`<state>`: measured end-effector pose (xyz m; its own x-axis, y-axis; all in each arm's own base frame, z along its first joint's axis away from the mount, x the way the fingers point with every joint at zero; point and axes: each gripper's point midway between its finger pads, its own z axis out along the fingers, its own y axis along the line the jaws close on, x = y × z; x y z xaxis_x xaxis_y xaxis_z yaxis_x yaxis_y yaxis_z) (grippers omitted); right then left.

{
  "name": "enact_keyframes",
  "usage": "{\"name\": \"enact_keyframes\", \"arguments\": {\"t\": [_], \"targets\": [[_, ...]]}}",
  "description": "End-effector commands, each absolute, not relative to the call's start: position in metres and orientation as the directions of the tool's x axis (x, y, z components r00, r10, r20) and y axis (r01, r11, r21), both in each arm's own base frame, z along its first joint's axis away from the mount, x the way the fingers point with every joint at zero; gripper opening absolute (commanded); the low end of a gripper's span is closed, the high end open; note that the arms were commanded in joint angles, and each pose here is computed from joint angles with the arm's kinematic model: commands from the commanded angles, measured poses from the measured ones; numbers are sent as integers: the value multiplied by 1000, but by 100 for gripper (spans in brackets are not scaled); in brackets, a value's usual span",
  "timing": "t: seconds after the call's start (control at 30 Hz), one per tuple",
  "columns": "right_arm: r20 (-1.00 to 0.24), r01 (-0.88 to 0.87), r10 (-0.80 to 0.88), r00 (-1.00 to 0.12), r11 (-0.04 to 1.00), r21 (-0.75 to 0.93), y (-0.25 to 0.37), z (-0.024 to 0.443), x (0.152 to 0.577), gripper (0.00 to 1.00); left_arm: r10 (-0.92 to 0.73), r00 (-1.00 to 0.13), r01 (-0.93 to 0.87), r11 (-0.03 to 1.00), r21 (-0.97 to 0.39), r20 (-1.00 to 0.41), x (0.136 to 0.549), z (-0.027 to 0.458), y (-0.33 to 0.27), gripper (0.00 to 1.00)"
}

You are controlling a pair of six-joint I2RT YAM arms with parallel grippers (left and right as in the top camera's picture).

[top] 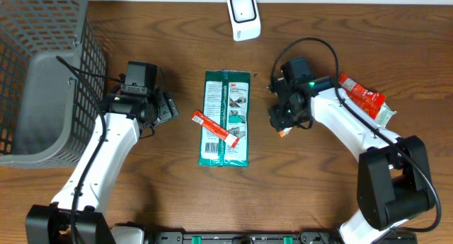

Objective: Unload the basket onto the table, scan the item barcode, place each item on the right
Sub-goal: 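Grasp the tissue pack and lift it up toward the scanner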

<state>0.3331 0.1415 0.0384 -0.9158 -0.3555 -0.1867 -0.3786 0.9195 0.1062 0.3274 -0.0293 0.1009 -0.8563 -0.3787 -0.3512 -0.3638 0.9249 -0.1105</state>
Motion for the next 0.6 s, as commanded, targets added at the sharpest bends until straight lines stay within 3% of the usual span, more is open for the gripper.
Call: {"name": "enact_keyframes", "arguments": {"t": [0.0, 0.23, 0.57], "targets": [[-184, -401, -389, -903, 915, 33, 137, 30, 340, 53, -383, -852, -371, 923, -106, -357, 330, 103, -27, 89], [-188, -405, -393, -900, 914, 33, 140, 25, 342, 35, -383, -852, -371, 923, -106, -357, 330, 103, -27, 89], [-194, -381, -368, -910, 924, 38, 140, 26, 343, 31, -383, -852, -371, 923, -106, -357, 330, 103, -27, 89]]}}
